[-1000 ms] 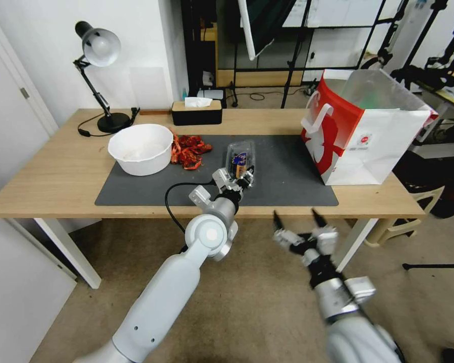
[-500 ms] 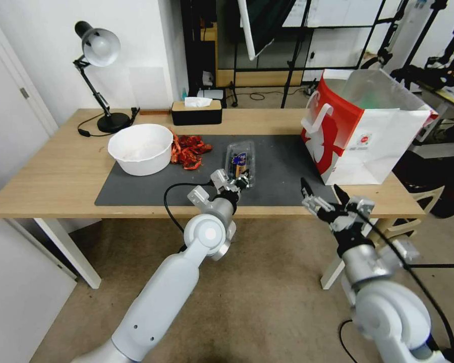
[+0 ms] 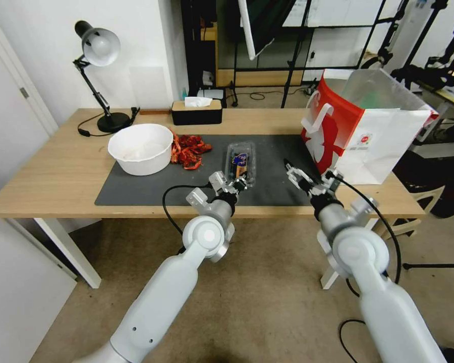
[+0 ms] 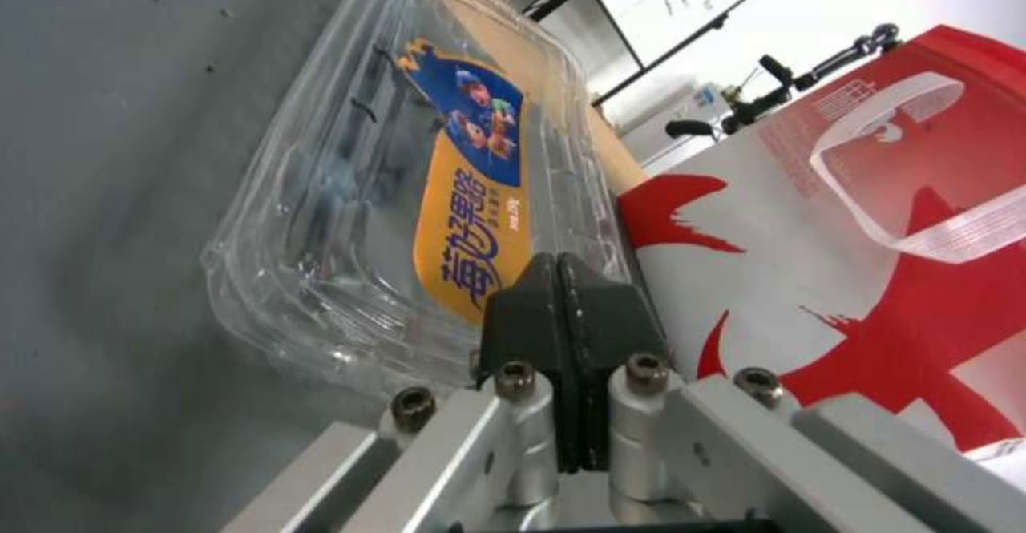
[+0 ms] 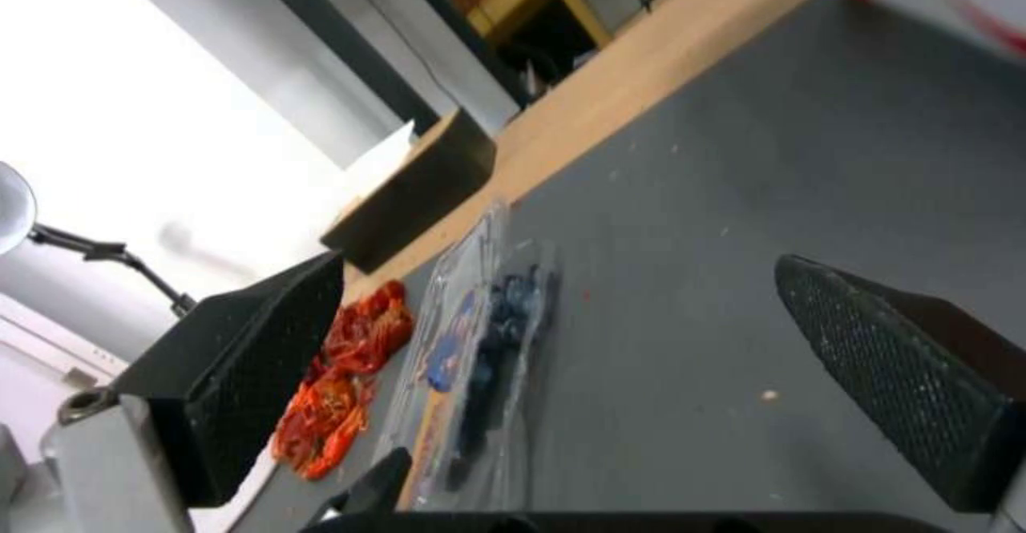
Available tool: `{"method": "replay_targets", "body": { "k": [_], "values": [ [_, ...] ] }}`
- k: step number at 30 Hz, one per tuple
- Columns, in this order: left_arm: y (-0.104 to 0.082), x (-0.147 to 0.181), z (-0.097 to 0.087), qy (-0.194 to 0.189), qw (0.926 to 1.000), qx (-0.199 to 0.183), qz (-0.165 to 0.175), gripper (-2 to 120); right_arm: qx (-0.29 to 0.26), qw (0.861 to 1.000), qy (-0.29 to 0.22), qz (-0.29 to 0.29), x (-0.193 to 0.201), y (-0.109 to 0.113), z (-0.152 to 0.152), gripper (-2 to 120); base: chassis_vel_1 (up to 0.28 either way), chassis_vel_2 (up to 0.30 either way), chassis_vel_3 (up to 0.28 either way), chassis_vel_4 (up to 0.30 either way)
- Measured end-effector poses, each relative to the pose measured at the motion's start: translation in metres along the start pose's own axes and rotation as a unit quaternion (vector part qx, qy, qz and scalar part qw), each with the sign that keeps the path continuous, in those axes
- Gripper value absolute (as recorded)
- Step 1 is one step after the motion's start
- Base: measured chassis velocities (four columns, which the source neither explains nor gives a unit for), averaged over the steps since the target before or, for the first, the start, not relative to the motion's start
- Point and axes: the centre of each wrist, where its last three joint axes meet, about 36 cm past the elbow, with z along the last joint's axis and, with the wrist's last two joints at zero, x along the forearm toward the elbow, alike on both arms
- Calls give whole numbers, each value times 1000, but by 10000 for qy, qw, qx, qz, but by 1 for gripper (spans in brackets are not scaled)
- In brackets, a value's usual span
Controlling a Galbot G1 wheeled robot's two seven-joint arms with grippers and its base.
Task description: Close the takeout container lid, then place the container into the takeout bag.
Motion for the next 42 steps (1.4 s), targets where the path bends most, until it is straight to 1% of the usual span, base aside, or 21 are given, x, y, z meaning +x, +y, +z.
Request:
{"method": "replay_targets", "body": {
  "k": [2, 4, 6, 8, 14, 16, 19, 25, 28, 30, 33, 37, 42],
  "values": [
    [0, -1, 1, 2, 10000, 0, -10, 0, -36, 10000, 82, 22, -5, 0, -2, 100, 0, 0, 0, 0],
    [0, -2, 5, 22, 10000, 9, -19, 0, -73, 9996, 277, 78, -18, 0, -4, 100, 0, 0, 0, 0],
    [0, -3, 5, 22, 10000, 10, -20, 0, -70, 9995, 294, 82, -20, 0, -4, 100, 0, 0, 0, 0],
    [0, -4, 7, 15, 10000, 19, -21, 0, -18, 9985, 527, 111, -36, 1, -4, 100, 0, 0, 0, 0],
    [0, -5, 7, -19, 10000, 23, -17, 0, -1, 9963, 853, 113, -63, 6, -11, 100, 0, 0, 0, 0],
    [0, -5, 7, -19, 10000, 24, -16, 0, -1, 9959, 901, 105, -66, 7, -12, 100, 0, 0, 0, 0],
    [-2, -5, 8, -25, 10000, 60, -1, 0, -99, 9933, 1153, 51, -78, 12, -15, 100, 0, 0, 0, 0],
    [-1, -6, 9, -24, 10000, 83, -16, 0, -38, 9899, 1416, 66, -94, 18, -18, 100, 0, 0, 0, 0],
    [1, -6, 8, -24, 10000, 82, -29, 0, 41, 9851, 1719, 50, -107, 31, -19, 100, 0, 0, 0, 0],
    [1, -6, 8, -26, 10000, 83, -31, 0, 78, 9840, 1781, 61, -111, 34, -18, 100, 0, 0, 0, 0],
    [2, -7, 7, -37, 10000, 83, -35, 0, 217, 9794, 2006, 120, -125, 45, -13, 100, 0, 0, 0, 0],
    [3, -7, 6, -46, 9999, 83, -42, 0, 304, 9757, 2165, 149, -135, 51, -8, 100, 0, 0, 0, 0],
    [4, -5, 5, -53, 9999, 85, -51, 0, 345, 9730, 2274, 199, -144, 53, -6, 100, 0, 0, 0, 0]
  ]
}}
